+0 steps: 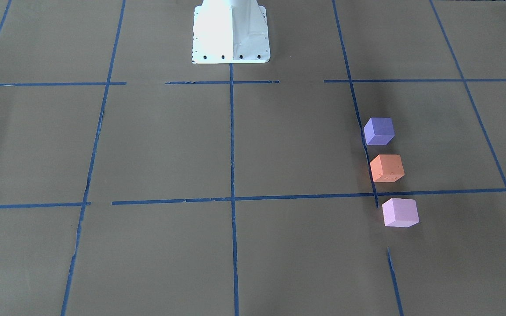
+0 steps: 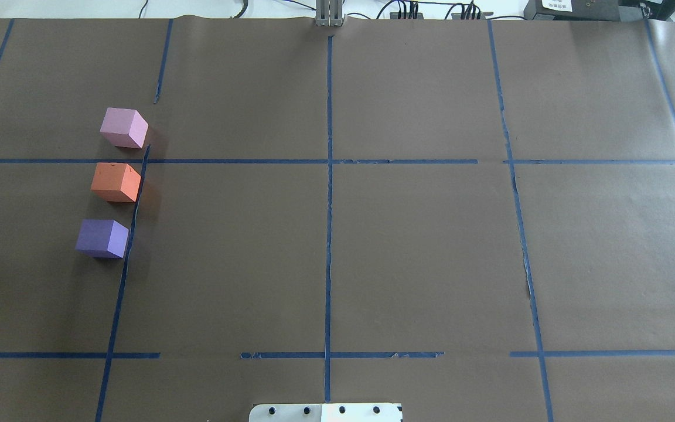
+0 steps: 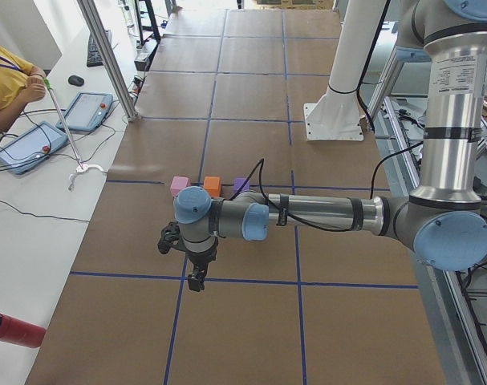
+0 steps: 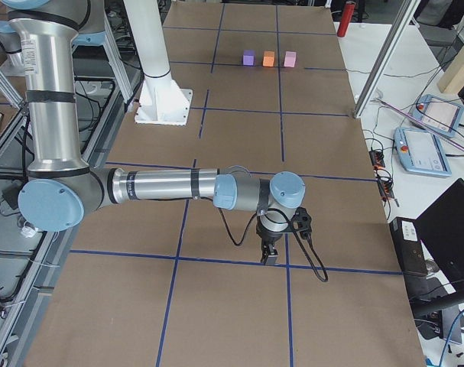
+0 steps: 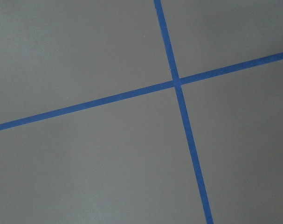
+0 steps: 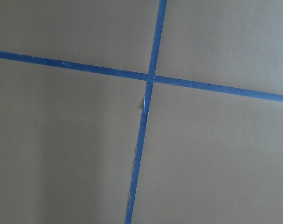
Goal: Arrange blocks in a line
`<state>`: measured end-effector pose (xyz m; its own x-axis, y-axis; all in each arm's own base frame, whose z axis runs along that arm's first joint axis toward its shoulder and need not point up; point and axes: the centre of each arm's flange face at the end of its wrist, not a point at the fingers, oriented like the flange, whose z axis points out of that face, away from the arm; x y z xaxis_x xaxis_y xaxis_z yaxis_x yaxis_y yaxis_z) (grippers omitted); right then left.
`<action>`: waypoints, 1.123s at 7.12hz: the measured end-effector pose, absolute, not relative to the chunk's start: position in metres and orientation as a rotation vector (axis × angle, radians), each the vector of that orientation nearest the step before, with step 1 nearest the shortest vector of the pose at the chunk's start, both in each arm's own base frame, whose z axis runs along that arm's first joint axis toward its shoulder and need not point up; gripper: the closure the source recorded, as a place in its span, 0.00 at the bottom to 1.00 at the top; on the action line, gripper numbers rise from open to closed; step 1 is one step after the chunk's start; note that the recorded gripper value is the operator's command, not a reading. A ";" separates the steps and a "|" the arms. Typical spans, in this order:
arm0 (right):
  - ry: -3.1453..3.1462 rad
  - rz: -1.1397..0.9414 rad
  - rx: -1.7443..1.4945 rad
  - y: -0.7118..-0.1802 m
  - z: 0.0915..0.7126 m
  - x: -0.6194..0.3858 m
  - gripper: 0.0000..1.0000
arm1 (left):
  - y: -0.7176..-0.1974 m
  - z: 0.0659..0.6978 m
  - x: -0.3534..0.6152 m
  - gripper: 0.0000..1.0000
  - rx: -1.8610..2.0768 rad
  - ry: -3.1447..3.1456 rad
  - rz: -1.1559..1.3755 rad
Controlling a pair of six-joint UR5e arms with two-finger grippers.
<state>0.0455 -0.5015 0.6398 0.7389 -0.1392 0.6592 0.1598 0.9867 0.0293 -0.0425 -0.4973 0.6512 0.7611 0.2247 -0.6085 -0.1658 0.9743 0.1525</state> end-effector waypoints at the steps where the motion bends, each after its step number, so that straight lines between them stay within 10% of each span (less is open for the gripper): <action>1: -0.721 -0.164 -0.030 -0.501 0.640 0.046 0.00 | -0.496 0.653 -0.042 0.00 0.085 0.675 0.207; 8: -0.721 -0.164 -0.030 -0.501 0.640 0.046 0.00 | -0.497 0.652 -0.034 0.00 0.079 0.789 0.201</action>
<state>0.0455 -0.5015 0.6397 0.7390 -0.1389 0.6592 0.1595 0.9868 0.0291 -0.0341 -0.4967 0.6517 0.6863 0.2087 -0.6967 -0.1501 0.9780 0.1451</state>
